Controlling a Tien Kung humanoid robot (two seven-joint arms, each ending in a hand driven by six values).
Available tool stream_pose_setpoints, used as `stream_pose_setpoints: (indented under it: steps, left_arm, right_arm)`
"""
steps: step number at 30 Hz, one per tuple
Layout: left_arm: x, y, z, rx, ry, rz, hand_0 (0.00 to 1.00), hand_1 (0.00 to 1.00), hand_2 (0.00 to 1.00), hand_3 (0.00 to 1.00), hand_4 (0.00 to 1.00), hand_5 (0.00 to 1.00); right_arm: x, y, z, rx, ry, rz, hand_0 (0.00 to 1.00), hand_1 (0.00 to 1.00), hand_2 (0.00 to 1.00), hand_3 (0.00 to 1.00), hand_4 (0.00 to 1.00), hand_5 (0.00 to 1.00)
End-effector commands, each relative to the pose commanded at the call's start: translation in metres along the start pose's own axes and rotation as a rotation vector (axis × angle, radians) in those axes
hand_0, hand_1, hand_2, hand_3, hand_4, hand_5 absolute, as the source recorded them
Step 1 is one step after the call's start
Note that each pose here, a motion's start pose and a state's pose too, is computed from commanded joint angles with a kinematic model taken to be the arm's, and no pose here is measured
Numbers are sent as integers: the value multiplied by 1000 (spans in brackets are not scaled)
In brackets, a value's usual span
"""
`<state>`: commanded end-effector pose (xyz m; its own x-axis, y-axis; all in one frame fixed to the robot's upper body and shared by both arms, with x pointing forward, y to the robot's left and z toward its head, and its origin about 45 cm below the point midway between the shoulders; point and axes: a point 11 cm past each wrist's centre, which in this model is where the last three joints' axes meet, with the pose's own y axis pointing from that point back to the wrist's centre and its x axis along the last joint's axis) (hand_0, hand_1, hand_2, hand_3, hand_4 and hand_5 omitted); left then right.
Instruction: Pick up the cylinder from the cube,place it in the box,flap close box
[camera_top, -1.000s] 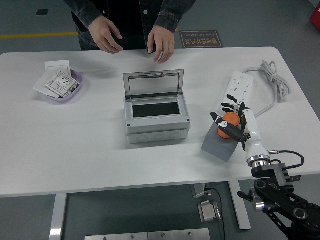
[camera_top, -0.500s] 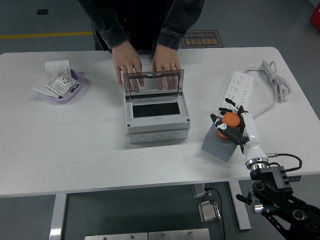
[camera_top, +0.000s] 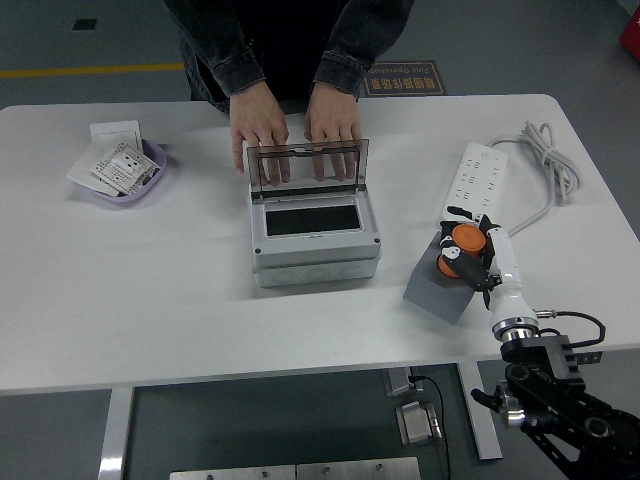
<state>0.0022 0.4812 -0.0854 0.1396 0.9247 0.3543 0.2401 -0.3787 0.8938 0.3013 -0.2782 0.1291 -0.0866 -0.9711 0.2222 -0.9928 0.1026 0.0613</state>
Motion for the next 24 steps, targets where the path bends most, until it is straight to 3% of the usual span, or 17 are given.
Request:
stream_pose_setpoints:
  steps: [1, 2, 10, 19, 20, 24]
  left_arm:
    - [0, 0, 0, -2, 1, 0, 602, 685, 566, 611, 645, 172]
    - [0, 0, 0, -4, 3, 0, 598, 681, 568, 613, 653, 180]
    - [0, 0, 2, -22, 10, 5, 598, 680, 570, 615, 660, 185]
    - [0, 0, 3, -34, 17, 8, 597, 678, 570, 618, 669, 194]
    - [0, 0, 3, -36, 18, 8, 593, 678, 571, 618, 677, 201]
    - [0, 0, 4, -44, 21, 10, 593, 678, 571, 618, 677, 201]
  right_arm:
    - [0, 0, 0, 0, 1, -1, 781, 642, 594, 633, 2, 148]
    - [-1, 0, 0, 0, 1, -2, 697, 610, 569, 561, 2, 11]
    - [-2, -1, -3, 5, 18, -9, 679, 602, 567, 526, 2, 2]
    - [-2, -7, -24, 64, 40, -23, 633, 588, 547, 490, 11, 2]
    - [-2, -8, -26, 71, 41, -24, 518, 441, 425, 338, 25, 2]
    - [-3, -10, -36, 98, 47, -29, 518, 441, 425, 338, 25, 2]
